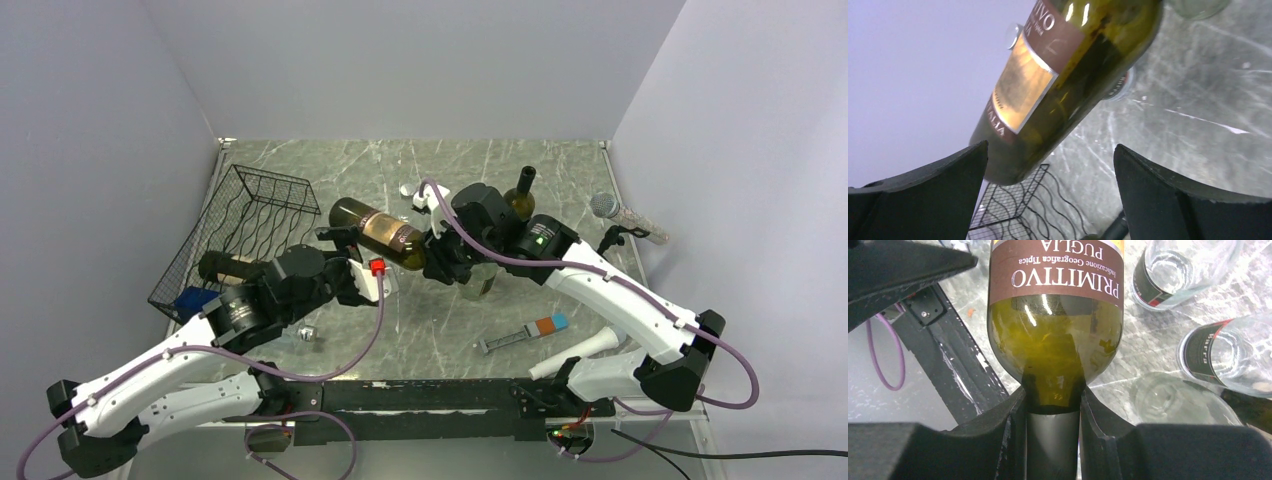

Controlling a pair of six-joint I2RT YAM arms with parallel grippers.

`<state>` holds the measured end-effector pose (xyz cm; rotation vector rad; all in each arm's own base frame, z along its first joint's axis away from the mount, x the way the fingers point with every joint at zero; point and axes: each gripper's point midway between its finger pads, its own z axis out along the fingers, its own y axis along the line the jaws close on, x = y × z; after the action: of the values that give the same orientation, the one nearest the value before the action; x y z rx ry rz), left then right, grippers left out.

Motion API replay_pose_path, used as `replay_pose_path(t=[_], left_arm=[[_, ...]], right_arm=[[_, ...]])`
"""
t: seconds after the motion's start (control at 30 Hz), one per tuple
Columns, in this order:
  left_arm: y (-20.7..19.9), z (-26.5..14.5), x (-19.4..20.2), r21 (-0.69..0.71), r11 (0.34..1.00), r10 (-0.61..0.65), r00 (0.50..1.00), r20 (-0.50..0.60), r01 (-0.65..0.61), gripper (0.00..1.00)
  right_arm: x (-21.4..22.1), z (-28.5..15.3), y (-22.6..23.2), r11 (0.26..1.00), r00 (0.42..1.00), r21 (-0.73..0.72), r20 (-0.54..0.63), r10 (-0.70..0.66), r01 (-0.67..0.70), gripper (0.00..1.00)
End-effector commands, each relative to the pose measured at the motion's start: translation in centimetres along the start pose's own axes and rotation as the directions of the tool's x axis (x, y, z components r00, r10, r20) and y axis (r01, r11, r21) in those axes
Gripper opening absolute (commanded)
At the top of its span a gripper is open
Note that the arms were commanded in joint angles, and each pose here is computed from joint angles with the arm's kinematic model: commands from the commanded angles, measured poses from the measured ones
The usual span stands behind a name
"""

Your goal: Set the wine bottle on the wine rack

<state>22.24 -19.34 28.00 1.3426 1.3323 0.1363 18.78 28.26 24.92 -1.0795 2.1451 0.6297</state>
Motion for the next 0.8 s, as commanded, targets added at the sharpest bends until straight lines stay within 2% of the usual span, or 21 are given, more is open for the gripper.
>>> replay_pose_path(t=[0.0, 0.17, 0.37, 0.53, 0.63, 0.77], left_arm=[[-1.9, -2.3, -2.1, 0.175, 0.974, -0.156, 0.987, 0.041, 0.146, 0.99], [-1.0, -4.7, -3.7, 0.184, 0.958, -0.242, 0.963, 0.115, 0.219, 0.99], [3.0, -8.0, -4.9, 0.033, 0.94, -0.337, 0.907, 0.254, 0.34, 0.99], [6.8, -10.8, -5.9, -0.085, 0.873, -0.413, 0.819, 0.398, 0.481, 0.99], [7.2, -12.9, -7.8, -0.021, 0.865, -0.424, 0.752, 0.505, 0.501, 0.99], [7.3, -14.6, -9.4, 0.034, 0.865, -0.422, 0.69, 0.588, 0.5, 0.99]], right_arm=[[-6.2, -1.7, 2.0, 0.995, 0.965, -0.09, 0.261, -0.019, 0.044, 0.0], [-5.9, -0.6, 2.7, 0.99, 0.968, -0.139, 0.252, 0.008, 0.028, 0.0], [-5.7, 1.0, 2.8, 0.987, 0.973, -0.161, 0.231, 0.021, 0.017, 0.0], [-5.2, 4.2, 3.4, 0.977, 0.979, -0.214, 0.199, 0.05, -0.006, 0.0], [-5.4, 6.8, 3.8, 0.975, 0.983, -0.22, 0.176, 0.046, -0.006, 0.0], [-5.9, 10.3, 3.8, 0.982, 0.991, -0.19, 0.132, 0.024, 0.001, 0.0]])
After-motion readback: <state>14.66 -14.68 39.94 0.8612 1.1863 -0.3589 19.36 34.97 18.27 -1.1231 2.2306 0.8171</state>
